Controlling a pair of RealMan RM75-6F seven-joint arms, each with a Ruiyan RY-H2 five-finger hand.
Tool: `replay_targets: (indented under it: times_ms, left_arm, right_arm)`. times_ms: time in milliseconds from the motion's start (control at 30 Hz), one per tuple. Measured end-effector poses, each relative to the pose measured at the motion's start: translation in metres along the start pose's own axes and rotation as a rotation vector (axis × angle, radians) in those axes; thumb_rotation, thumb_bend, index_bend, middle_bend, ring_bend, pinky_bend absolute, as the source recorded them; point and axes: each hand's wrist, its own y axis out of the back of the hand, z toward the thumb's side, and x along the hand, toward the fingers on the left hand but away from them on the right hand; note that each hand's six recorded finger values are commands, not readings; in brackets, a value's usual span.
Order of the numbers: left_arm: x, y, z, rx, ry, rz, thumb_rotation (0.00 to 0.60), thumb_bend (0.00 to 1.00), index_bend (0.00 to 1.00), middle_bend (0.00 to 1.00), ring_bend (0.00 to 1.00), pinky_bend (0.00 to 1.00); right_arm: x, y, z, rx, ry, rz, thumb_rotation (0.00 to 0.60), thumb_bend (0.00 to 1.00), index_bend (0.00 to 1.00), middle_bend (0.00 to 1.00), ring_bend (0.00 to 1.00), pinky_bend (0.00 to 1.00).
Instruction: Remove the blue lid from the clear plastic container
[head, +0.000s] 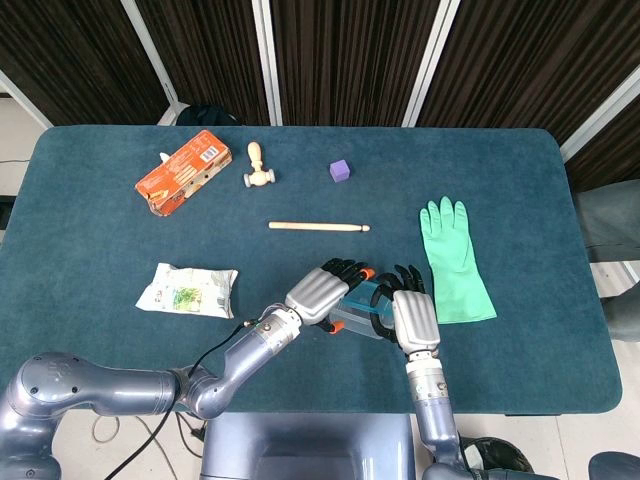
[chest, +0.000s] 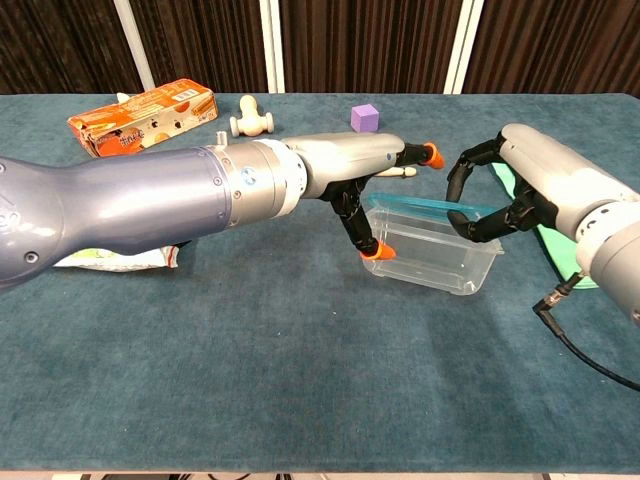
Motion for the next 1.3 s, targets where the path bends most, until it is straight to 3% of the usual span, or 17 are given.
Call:
replay_targets:
  times_ms: [600, 833, 1300]
  left_arm:
    - [-0.008, 0.038, -0.001, -0.025, -0.010, 0.074, 0.600, 0.21, 0.00, 0.00, 0.00, 0.08]
    - [-0.014, 0.051, -0.004, -0.021, -0.008, 0.089, 0.600, 0.16, 0.00, 0.00, 0.00, 0.08]
    - [-0.020, 0.050, -0.009, -0.042, 0.007, 0.073, 0.600, 0.16, 0.00, 0.00, 0.00, 0.08]
  right_arm:
    - [-0.001, 0.014, 0.008, 0.006, 0.018, -0.032, 0.600, 0.57, 0.69, 0.33, 0.12, 0.04]
    - [-0.002, 0.013, 0.006, 0.016, 0.011, -0.028, 0.600, 0.57, 0.69, 0.33, 0.12, 0.04]
    - [-0.005, 0.015, 0.011, 0.030, 0.023, -0.039, 0.600, 0.57, 0.69, 0.33, 0.12, 0.04]
